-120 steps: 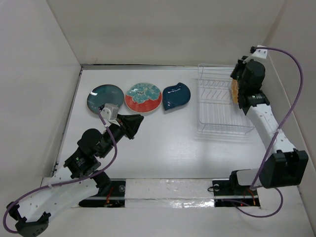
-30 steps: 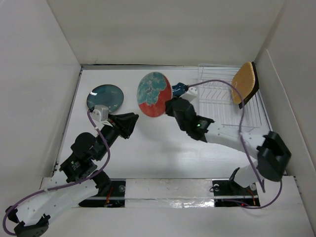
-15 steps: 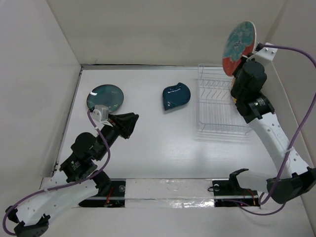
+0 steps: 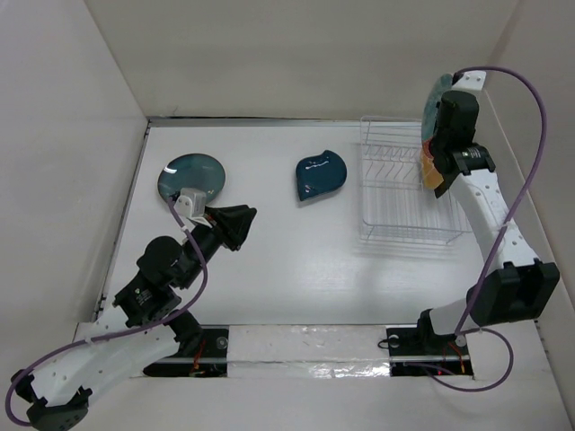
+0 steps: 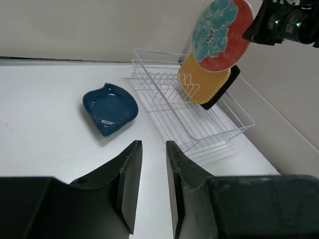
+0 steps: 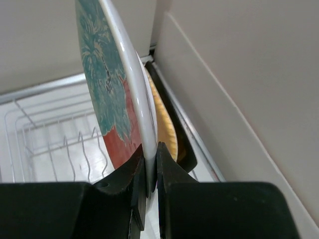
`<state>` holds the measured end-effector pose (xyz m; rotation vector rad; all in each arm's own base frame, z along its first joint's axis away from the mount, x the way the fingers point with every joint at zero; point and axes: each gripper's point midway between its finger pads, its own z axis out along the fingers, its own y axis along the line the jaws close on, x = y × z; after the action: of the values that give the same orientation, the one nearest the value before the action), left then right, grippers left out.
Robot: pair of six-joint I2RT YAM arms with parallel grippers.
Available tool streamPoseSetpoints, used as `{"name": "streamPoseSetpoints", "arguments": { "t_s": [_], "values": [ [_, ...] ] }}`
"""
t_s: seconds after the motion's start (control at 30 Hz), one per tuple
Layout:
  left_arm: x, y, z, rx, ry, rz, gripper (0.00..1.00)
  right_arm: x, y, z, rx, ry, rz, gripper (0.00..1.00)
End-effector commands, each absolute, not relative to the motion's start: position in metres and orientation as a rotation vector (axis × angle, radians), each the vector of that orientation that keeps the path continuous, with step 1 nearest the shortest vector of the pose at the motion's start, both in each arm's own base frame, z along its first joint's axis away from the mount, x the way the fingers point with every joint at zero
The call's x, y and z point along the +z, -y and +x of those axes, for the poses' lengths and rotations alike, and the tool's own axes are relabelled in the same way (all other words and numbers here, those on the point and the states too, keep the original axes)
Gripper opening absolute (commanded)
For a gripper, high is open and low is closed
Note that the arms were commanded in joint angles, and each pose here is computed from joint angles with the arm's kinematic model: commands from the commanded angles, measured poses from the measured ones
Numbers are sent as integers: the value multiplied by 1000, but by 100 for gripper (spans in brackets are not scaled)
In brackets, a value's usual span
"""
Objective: Load the plates into the dish rack
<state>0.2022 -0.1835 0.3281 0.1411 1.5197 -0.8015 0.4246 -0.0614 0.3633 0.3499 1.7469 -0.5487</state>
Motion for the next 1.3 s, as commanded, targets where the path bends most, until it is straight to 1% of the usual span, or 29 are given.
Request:
{"name": "streamPoseSetpoints", "arguments": {
  "t_s": [0.0, 0.1, 0.27, 0.4, 0.57, 0.87, 1.17, 1.27],
  "values": [
    [341, 187, 202, -817, -1478, 151, 23, 436, 59, 430, -405, -1505, 384, 0],
    [340, 186, 204, -808, -1481, 148, 23, 415, 65, 442, -427, -1556, 364, 0],
    [338, 188, 205, -806, -1491, 154, 23, 396, 79, 446, -458, -1585, 386, 0],
    [335, 188, 207, -794, -1498, 152, 23, 395, 90, 444, -496, -1586, 403, 0],
    [338, 187, 207, -794, -1491, 146, 23, 386, 87, 448, -491, -1613, 384, 0],
    [334, 190, 206, -801, -1504, 162, 23, 343, 93, 458, -561, -1696, 376, 0],
    [335, 191, 205, -804, -1503, 168, 23, 330, 90, 463, -534, -1706, 380, 0],
    [336, 189, 206, -802, -1494, 155, 23, 313, 87, 466, -518, -1731, 377, 0]
  ]
}}
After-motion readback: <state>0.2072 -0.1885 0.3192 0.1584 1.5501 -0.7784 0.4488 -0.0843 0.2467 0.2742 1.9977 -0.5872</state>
